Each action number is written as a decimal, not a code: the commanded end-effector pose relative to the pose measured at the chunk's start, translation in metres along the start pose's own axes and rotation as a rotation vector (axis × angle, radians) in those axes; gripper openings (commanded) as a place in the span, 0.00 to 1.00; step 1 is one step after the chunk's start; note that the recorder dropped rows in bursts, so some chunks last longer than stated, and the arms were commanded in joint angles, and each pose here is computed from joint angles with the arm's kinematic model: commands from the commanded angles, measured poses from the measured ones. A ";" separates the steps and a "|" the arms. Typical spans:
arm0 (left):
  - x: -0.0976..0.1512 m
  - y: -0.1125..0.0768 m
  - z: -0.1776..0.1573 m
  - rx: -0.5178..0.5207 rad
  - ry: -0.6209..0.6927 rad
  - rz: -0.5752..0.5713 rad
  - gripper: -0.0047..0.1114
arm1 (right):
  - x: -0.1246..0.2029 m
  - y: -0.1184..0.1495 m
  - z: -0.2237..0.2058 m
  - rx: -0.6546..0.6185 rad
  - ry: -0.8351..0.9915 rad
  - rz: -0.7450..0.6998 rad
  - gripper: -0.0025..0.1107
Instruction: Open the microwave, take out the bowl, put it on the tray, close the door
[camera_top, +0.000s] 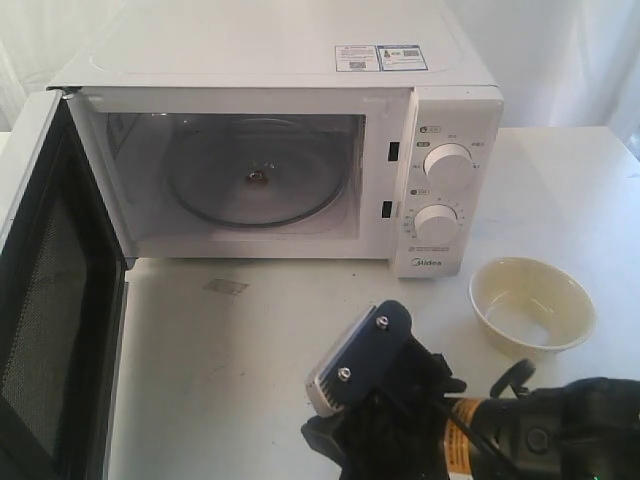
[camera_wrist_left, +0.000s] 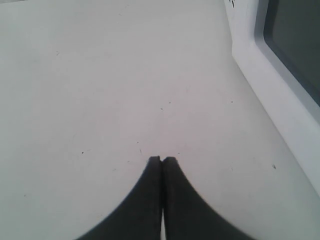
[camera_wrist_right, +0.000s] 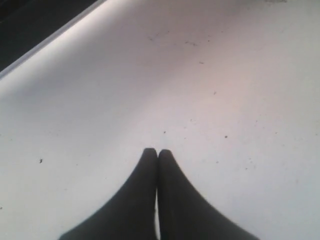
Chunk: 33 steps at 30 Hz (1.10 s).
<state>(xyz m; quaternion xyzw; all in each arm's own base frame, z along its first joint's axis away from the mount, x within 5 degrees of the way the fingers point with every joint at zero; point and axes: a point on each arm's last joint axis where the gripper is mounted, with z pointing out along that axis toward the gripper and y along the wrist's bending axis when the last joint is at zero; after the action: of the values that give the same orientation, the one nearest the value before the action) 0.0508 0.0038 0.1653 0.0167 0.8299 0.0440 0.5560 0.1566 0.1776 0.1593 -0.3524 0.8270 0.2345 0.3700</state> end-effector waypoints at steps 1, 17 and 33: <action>0.001 0.000 0.000 0.000 -0.003 -0.008 0.04 | 0.012 0.005 -0.004 -0.054 -0.043 0.008 0.02; -0.022 -0.001 -0.003 0.076 -0.253 -0.480 0.04 | 0.018 0.007 -0.007 -0.077 -0.057 0.021 0.02; -0.125 0.010 -0.059 0.130 -0.647 -0.501 0.04 | 0.013 0.010 -0.008 -0.112 -0.126 0.007 0.02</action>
<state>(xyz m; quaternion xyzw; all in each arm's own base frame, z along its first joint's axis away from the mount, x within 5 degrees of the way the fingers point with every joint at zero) 0.0468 0.0016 0.2733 -0.1438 0.6013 -0.1564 0.7702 0.1410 0.1729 0.1542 -0.3496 0.7980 0.2947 0.3927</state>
